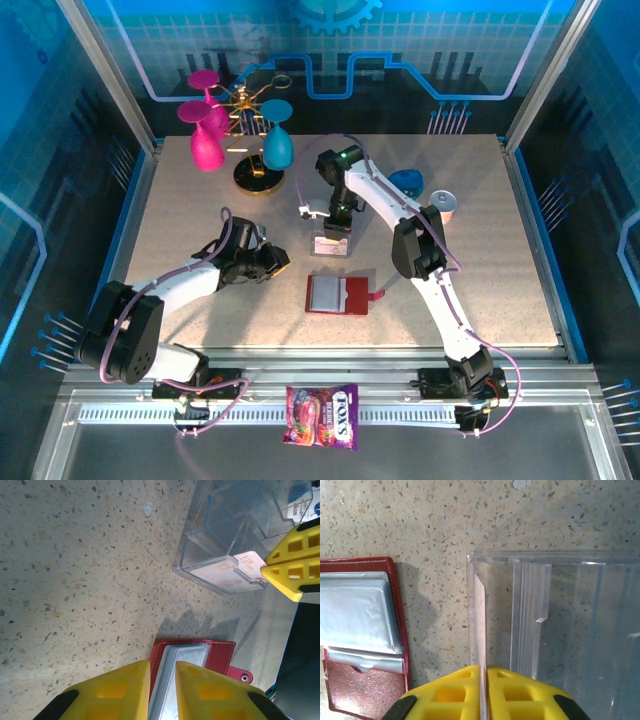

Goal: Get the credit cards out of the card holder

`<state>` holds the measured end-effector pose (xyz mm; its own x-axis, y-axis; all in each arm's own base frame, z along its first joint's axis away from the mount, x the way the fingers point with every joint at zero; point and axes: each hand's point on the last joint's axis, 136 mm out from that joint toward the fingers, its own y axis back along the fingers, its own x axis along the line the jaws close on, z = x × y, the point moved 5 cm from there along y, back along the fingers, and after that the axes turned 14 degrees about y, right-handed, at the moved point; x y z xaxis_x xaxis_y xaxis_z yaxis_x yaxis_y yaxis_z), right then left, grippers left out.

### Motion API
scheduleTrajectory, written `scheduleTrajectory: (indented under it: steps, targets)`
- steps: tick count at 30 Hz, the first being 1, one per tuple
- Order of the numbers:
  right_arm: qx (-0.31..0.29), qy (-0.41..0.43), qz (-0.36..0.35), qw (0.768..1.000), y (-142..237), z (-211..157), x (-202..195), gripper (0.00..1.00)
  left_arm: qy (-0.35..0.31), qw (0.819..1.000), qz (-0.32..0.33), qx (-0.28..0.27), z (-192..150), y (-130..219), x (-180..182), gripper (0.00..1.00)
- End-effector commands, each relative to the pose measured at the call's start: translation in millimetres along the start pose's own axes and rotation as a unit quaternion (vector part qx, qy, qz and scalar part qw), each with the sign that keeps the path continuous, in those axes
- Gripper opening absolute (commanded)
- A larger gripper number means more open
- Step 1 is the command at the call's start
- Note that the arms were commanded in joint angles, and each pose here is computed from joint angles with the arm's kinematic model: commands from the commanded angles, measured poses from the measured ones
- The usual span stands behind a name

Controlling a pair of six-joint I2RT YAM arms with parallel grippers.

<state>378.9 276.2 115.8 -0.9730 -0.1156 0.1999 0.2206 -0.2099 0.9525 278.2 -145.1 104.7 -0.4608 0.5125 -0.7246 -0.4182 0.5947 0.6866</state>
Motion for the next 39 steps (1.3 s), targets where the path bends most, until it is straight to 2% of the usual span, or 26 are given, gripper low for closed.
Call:
scheduleTrajectory:
  steps: [1, 13, 22, 28, 33, 39]
  targets:
    - [0.008, -0.005, -0.004, 1.0, 3, -4, -2, 0.16, 0.011, 1.0, 0.001, 0.003, 0, 3, 3, 0.22]
    - [-0.007, 0.001, -0.098, 0.995, 56, 5, 3, 0.25, -0.003, 1.0, -0.01, 0.011, -3, 6, -5, 0.23]
    - [-0.068, -0.073, -0.149, 0.984, 76, 9, 32, 0.26, -0.02, 0.999, -0.02, 0.035, -12, -2, -13, 0.23]
    - [-0.126, -0.174, -0.158, 0.964, 70, 12, 58, 0.27, -0.034, 0.998, -0.019, 0.055, -25, -14, -16, 0.23]
    - [-0.16, -0.254, -0.146, 0.943, 46, 15, 87, 0.3, -0.038, 0.997, -0.016, 0.069, -36, -25, -18, 0.23]
    - [-0.181, -0.361, -0.125, 0.906, 20, 6, 112, 0.24, -0.043, 0.995, -0.005, 0.086, -49, -33, -14, 0.23]
